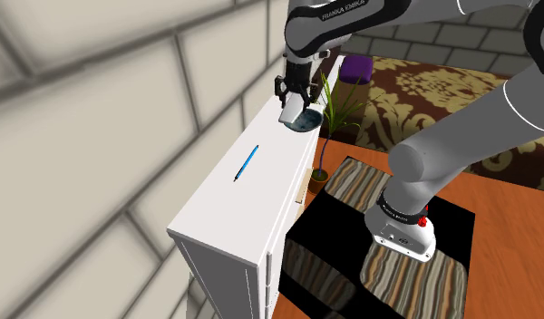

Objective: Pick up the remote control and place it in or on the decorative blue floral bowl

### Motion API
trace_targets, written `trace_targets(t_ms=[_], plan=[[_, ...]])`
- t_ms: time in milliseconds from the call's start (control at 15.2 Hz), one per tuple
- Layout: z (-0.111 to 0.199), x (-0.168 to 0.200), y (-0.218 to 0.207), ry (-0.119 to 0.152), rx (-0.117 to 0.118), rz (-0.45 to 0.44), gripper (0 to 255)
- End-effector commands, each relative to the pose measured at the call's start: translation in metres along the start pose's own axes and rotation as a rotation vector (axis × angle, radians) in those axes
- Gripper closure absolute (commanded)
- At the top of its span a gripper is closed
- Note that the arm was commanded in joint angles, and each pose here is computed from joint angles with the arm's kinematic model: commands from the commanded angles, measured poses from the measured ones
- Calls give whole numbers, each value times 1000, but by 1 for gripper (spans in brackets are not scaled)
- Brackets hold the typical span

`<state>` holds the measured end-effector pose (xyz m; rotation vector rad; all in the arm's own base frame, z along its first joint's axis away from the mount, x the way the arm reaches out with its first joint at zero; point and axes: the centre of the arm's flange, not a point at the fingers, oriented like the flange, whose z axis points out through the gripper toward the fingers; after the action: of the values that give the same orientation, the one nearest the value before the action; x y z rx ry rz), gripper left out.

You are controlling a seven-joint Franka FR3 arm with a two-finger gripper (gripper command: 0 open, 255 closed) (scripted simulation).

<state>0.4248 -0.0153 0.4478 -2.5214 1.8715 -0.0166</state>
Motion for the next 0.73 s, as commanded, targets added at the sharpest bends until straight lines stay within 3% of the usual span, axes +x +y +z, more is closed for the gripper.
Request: trace_targets(t_ms=[0, 264, 660], plan=[[-2, 23, 11, 0, 0, -2, 255], [-3, 65, 25, 0, 0, -2, 255], [29, 65, 25, 0, 0, -2, 255]])
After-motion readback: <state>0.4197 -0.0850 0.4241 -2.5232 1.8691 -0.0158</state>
